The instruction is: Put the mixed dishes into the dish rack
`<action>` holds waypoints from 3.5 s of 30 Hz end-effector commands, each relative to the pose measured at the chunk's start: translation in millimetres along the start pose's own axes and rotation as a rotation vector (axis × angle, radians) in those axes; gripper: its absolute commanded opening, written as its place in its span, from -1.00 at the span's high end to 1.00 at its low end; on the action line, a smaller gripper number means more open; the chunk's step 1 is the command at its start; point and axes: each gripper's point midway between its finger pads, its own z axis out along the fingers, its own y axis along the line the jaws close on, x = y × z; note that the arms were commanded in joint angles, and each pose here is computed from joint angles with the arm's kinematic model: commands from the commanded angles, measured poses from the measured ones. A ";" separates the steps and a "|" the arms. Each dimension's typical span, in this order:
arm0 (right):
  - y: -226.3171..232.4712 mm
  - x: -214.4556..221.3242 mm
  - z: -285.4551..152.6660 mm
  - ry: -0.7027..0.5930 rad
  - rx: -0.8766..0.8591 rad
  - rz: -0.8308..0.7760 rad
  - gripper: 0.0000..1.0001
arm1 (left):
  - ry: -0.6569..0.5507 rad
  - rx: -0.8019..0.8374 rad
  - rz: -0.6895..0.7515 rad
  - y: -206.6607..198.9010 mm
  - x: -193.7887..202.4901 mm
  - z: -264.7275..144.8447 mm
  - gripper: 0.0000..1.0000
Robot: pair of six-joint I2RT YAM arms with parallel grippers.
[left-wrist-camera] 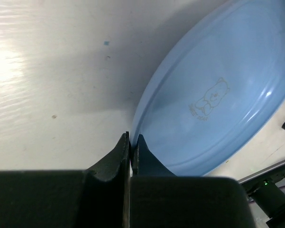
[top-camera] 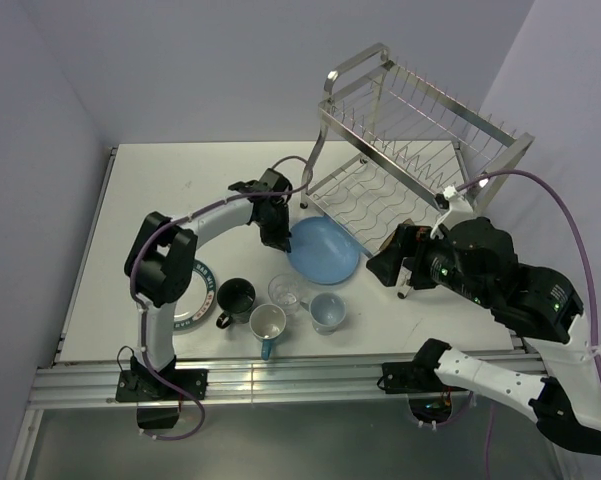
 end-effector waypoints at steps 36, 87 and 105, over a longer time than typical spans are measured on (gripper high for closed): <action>112.5 -61.3 21.6 0.172 -0.295 0.139 -0.91 | -0.732 0.248 0.057 -5.1 -4.1 -315.7 1.00; 111.6 -98.4 30.0 -0.082 -0.286 -0.013 1.00 | -0.468 0.659 0.086 -97.7 16.1 -346.8 0.47; 67.6 -174.1 -1.5 -0.465 0.020 0.057 1.00 | -0.923 0.455 -0.058 -58.2 -20.8 -454.0 -0.99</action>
